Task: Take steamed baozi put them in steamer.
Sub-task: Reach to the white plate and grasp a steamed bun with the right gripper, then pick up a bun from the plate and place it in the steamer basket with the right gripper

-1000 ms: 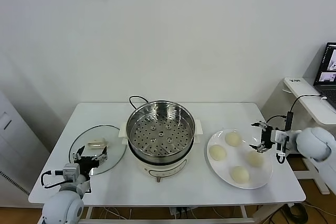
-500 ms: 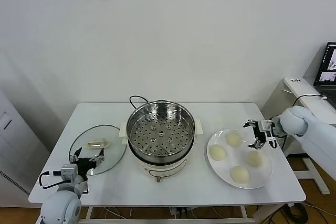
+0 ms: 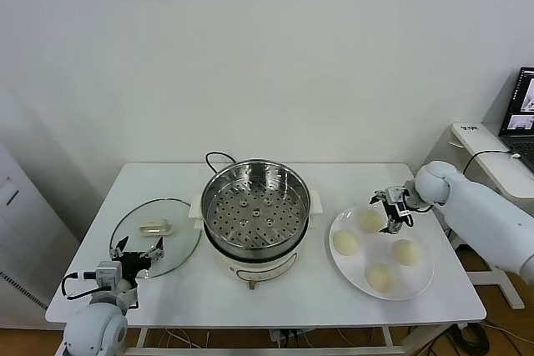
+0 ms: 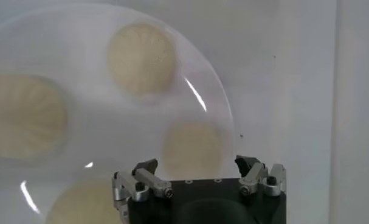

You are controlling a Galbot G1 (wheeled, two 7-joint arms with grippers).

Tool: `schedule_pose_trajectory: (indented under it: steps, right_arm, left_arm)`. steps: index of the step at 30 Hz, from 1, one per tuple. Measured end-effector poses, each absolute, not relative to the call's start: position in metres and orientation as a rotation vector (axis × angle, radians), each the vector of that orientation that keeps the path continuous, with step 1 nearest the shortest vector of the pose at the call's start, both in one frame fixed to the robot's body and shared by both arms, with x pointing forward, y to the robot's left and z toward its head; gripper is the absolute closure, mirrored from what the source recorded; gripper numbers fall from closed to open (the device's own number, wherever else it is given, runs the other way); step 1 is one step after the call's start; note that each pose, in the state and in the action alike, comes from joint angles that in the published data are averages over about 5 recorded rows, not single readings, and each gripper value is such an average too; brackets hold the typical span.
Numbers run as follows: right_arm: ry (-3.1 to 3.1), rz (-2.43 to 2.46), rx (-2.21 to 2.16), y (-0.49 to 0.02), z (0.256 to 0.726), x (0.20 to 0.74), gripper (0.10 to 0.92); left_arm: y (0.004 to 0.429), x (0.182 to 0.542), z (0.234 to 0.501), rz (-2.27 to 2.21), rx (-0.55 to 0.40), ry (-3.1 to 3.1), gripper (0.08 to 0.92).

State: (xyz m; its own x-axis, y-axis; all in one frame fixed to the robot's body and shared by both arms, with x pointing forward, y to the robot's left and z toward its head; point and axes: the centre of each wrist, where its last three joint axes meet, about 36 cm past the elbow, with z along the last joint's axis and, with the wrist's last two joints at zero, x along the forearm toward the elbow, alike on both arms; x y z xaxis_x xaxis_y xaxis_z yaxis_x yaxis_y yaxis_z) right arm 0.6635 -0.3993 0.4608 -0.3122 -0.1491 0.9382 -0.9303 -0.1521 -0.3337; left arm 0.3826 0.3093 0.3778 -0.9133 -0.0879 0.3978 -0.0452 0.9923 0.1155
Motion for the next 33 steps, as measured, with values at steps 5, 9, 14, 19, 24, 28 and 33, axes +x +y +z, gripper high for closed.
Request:
schedule_pose_trajectory:
  steps: [5, 9, 14, 19, 24, 28, 33]
  right_arm:
    - [-1.444, 1.524, 1.254, -0.397, 0.456, 0.668, 0.288]
    - [-1.439, 1.518, 1.256, -0.396, 0.455, 0.67, 0.377]
    - [-1.433, 1.515, 1.267, -0.394, 0.457, 0.672, 0.426]
    - [-1.426, 1.516, 1.279, -0.392, 0.463, 0.673, 0.439]
    - [-1.427, 1.526, 1.292, -0.392, 0.48, 0.672, 0.46]
    - [-1.433, 1.555, 1.314, -0.392, 0.51, 0.672, 0.462]
    - [-1.455, 1.638, 1.36, -0.383, 0.568, 0.676, 0.462]
  left_arm:
    - [0.309, 0.382, 0.378, -0.145, 0.089, -2.723, 0.177]
    - [0.309, 0.381, 0.378, -0.144, 0.087, -2.723, 0.177]
    - [0.309, 0.381, 0.378, -0.141, 0.09, -2.724, 0.177]
    - [0.309, 0.379, 0.379, -0.138, 0.095, -2.724, 0.177]
    - [0.308, 0.376, 0.38, -0.136, 0.098, -2.724, 0.177]
    - [0.307, 0.374, 0.38, -0.131, 0.096, -2.725, 0.177]
    - [0.306, 0.372, 0.38, -0.124, 0.094, -2.721, 0.177]
